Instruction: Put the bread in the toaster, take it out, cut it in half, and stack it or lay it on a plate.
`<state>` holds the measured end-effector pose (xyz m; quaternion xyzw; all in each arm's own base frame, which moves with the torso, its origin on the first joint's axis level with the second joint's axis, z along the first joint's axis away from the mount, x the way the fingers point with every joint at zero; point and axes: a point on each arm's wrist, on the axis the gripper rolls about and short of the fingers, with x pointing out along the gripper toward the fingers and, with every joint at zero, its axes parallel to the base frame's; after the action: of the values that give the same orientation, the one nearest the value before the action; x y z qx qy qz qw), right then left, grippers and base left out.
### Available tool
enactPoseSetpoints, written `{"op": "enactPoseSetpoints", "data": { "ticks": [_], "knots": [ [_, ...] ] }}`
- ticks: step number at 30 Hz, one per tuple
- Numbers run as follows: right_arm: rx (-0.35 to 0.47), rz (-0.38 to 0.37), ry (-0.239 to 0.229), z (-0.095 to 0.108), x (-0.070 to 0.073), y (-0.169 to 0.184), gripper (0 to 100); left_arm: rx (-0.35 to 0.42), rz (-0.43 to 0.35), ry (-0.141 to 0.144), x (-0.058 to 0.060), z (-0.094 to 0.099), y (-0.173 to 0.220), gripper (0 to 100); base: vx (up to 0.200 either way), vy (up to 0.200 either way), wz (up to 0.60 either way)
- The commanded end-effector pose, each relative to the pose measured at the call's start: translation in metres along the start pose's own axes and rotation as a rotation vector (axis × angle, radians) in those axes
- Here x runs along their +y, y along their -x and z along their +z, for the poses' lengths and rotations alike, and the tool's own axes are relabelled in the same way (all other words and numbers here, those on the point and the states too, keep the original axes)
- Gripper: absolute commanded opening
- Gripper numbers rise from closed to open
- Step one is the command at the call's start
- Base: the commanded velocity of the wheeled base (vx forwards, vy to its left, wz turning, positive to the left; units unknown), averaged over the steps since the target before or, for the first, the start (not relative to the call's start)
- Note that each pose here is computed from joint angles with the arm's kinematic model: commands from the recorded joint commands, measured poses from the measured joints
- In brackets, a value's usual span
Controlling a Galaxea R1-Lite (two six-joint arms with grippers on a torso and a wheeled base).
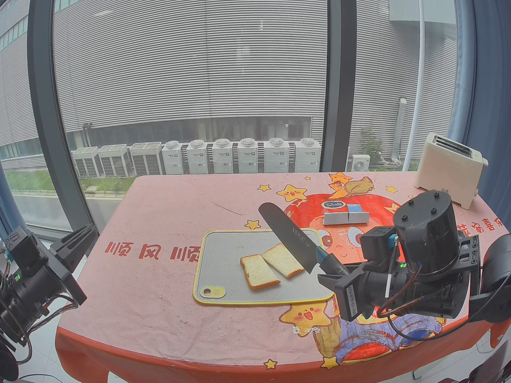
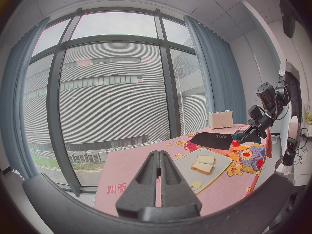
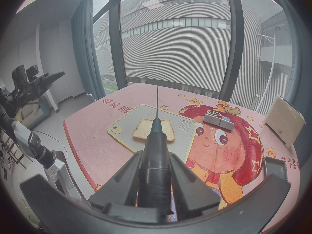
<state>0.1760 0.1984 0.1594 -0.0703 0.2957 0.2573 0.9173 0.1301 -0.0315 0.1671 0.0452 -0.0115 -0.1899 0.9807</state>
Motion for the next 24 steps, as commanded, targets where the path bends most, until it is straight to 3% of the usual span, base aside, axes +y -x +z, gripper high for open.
{"op": "enactPoseSetpoints", "data": {
  "ticks": [1,13,24],
  "knots": [
    [-0.018,0.004,-0.004,0.002,-0.001,0.005,0,-0.021,0.006,-0.005,-0.003,-0.003,0.015,0,0.000,0.000,0.00],
    [-0.041,0.009,-0.009,0.005,-0.002,0.012,0,-0.050,0.093,-0.009,-0.007,-0.014,0.045,0,0.000,0.000,0.00],
    [0.019,0.020,0.014,-0.006,0.003,0.001,0,-0.047,0.110,-0.005,-0.014,-0.021,0.082,0,0.000,0.000,0.00]
  ]
}}
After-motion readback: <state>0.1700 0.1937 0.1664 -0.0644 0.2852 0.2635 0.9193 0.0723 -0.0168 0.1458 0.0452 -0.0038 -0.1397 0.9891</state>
